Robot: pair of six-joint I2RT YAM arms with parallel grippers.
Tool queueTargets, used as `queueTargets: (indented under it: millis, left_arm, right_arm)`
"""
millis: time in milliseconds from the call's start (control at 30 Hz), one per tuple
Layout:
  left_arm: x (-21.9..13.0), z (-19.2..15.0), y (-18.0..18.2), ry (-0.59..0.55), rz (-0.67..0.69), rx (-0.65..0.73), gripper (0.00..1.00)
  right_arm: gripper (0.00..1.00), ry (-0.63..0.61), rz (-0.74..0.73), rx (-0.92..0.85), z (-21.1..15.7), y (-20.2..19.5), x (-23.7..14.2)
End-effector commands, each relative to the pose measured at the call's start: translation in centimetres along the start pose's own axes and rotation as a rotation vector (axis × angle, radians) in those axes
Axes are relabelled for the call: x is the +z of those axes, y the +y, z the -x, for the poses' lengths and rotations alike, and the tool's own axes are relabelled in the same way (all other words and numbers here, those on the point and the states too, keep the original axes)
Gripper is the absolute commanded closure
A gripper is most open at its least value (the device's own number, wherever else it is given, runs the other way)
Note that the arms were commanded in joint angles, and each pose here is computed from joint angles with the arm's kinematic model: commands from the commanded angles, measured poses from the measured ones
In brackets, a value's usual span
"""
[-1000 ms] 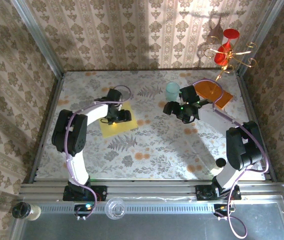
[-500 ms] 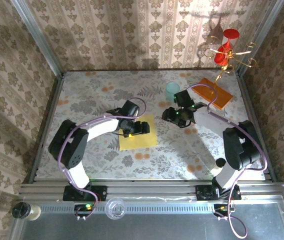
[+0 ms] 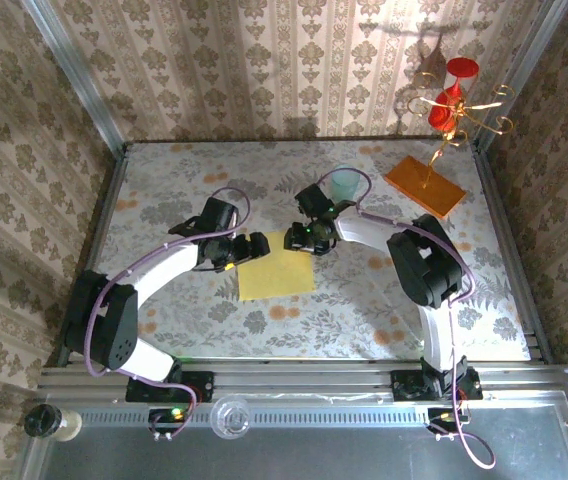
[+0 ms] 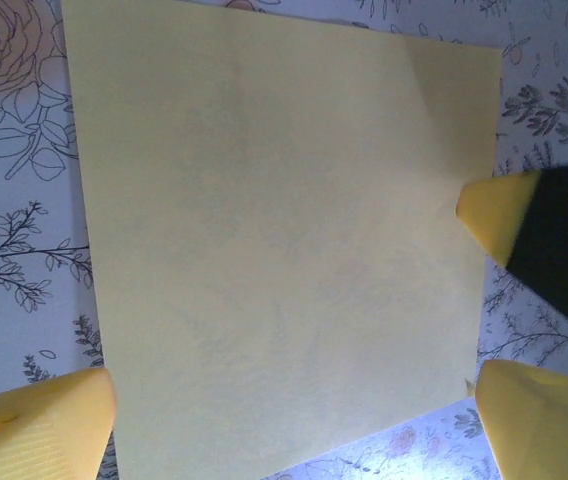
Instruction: Fold a paper plane with a square sheet of paper (pick it up from the middle)
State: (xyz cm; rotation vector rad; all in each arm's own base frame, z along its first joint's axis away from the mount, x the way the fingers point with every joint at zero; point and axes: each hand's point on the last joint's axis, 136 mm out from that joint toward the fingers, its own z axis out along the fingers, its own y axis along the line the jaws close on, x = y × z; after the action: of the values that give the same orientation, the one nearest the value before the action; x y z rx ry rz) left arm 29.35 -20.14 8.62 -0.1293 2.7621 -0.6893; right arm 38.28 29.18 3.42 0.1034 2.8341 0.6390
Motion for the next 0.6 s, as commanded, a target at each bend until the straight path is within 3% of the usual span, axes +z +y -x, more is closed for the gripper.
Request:
queueTargets:
  millis: [0, 233, 433, 567]
  left_arm:
    - [-0.1, -0.1, 0.2, 0.016, 0.02, 0.046, 0.05]
    - [0.8, -0.5, -0.5, 0.057, 0.05, 0.132, 0.0]
    - [1.7, -1.9, -1.1, 0.127, 0.137, 0.257, 0.0]
    - [2.5, -2.4, -2.1, 0.171, 0.16, 0.328, 0.0]
  right_arm:
    - [0.53, 0.007, -0.119, 0.064, -0.3, -2.5, 0.8]
    - [0.51, -0.033, -0.265, 0.243, -2.5, -6.7, -0.1]
    - [0.46, -0.08, -0.191, 0.367, -3.9, -5.5, -2.4]
    - [0.28, -0.217, -0.062, 0.365, -1.2, -4.1, -5.8]
